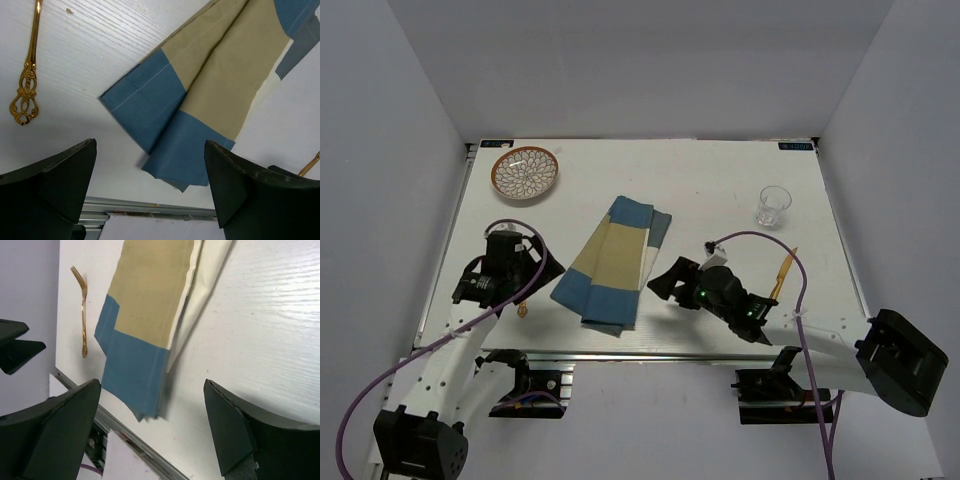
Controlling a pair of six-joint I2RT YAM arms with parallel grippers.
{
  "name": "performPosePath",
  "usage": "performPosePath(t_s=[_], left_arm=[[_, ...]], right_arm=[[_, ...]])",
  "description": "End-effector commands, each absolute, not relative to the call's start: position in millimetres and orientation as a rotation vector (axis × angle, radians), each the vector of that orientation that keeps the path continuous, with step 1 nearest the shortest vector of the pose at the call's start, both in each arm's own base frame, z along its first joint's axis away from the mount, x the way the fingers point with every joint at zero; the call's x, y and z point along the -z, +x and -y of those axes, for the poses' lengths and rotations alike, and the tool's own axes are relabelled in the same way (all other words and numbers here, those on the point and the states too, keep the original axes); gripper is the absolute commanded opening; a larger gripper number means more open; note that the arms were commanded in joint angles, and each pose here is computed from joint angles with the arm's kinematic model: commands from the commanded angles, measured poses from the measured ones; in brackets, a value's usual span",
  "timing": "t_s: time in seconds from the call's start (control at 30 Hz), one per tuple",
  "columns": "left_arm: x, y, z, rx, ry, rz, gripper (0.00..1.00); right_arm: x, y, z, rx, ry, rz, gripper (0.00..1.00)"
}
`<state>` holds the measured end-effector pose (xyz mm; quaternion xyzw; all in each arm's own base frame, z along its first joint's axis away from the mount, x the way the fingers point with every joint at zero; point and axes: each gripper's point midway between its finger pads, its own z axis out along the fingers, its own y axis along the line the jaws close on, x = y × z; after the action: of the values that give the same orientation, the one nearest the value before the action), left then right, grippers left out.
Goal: Set the dinner table for one person
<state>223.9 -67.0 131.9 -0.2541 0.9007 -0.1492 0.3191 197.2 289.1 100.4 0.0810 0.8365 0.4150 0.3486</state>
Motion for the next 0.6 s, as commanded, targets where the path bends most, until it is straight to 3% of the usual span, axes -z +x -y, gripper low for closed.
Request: performPosePath(t_s=[0.0,0.4,0.5,0.57], left_arm=[[-149.5,227.6,76.7,0.484,-0.664,-2.315,0.98],[-184.8,214.9,60.7,0.413,-0.643,-2.247,0.98],[-191.1,211.1,58.4,0.404,-0.638,-2.240,0.98],[-197.5,209.7,58.5,0.409,-0.626,-2.233,0.98]], right_arm=[[-86.5,185.8,-279.0,-1.023,0.120,-2.226,0.89],[-67.0,145.2,-350.3,-1.464,-0.134,-2.274,0.86],[-53.5,147.6,-359.3,-1.462,-0.125,-2.317,0.80],[-48.7,144.9,-366.8,-1.490,-0.123,-2.342,0.68]])
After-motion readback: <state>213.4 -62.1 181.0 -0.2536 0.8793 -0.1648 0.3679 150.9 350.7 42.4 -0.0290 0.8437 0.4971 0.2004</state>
